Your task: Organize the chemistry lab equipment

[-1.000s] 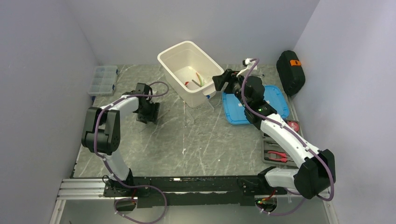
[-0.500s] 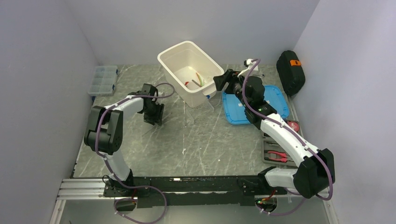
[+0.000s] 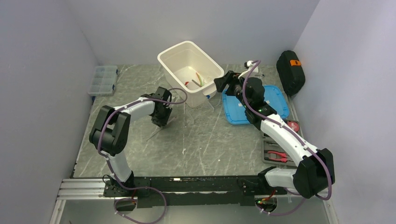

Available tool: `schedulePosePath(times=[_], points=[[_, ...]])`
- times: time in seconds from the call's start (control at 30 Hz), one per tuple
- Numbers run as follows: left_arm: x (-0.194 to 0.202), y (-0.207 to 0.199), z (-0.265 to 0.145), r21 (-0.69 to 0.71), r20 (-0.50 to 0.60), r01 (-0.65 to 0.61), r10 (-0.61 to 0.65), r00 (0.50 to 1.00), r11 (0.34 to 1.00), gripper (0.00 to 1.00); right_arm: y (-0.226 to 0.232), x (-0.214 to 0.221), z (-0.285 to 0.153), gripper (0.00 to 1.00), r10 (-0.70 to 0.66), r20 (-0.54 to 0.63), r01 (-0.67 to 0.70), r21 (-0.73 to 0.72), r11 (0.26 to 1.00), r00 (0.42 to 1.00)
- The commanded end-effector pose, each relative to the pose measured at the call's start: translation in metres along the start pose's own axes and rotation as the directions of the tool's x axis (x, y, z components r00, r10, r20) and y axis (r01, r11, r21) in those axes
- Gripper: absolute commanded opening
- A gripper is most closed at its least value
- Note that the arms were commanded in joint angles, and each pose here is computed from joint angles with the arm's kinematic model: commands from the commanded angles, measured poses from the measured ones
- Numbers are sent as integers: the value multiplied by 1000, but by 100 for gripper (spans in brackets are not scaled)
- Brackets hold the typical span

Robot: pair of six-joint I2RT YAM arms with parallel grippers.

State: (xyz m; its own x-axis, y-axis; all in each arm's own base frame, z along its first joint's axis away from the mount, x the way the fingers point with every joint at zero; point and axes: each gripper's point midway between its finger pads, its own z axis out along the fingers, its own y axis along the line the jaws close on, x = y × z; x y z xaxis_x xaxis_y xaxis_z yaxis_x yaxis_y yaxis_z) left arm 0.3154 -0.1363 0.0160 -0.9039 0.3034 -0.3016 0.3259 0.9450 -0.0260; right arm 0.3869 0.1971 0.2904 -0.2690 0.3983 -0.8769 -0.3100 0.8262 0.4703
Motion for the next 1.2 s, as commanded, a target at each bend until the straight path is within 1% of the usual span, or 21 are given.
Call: schedulePosePath(times=[0.0, 0.07, 0.37, 0.53, 0.63, 0.7, 0.8, 0.93, 1.07, 1.17], points=[[18, -1, 12, -47, -81, -42, 38, 996, 998, 32, 7, -17, -3, 73, 20, 58, -18, -35, 999, 998], [19, 0, 11, -66, -84, -54, 49, 995, 996, 30, 6, -17, -4, 74, 22, 59, -20, -31, 999, 998], [19, -3, 12, -65, -91, -66, 60, 994, 996, 7, 5, -17, -6, 74, 39, 63, -37, -34, 999, 997], [17, -4, 9, -65, -77, -72, 67, 995, 995, 0, 3, -19, -9, 74, 35, 71, -34, -23, 999, 997], [12, -7, 3, -56, -49, -70, 67, 997, 996, 0, 3, -22, -13, 74, 35, 80, -33, -22, 999, 996], [4, -11, -4, -38, -8, -67, 66, 998, 997, 0, 3, -24, -16, 74, 36, 89, -34, -22, 999, 995], [-11, -17, -22, -10, 86, -64, 65, 994, 998, 0, 2, -26, -21, 74, 35, 101, -34, -15, 999, 994], [-26, -27, -52, 45, 222, -68, 56, 974, 997, 0, 4, -31, -30, 75, 34, 116, -32, -22, 999, 993], [-42, -37, -91, 106, 379, -78, 32, 925, 991, 0, 13, -33, -42, 75, 63, 121, -54, -69, 996, 991], [-50, -44, -119, 146, 476, -87, 7, 880, 985, 0, 26, -28, -49, 75, 105, 99, -91, -144, 985, 990]])
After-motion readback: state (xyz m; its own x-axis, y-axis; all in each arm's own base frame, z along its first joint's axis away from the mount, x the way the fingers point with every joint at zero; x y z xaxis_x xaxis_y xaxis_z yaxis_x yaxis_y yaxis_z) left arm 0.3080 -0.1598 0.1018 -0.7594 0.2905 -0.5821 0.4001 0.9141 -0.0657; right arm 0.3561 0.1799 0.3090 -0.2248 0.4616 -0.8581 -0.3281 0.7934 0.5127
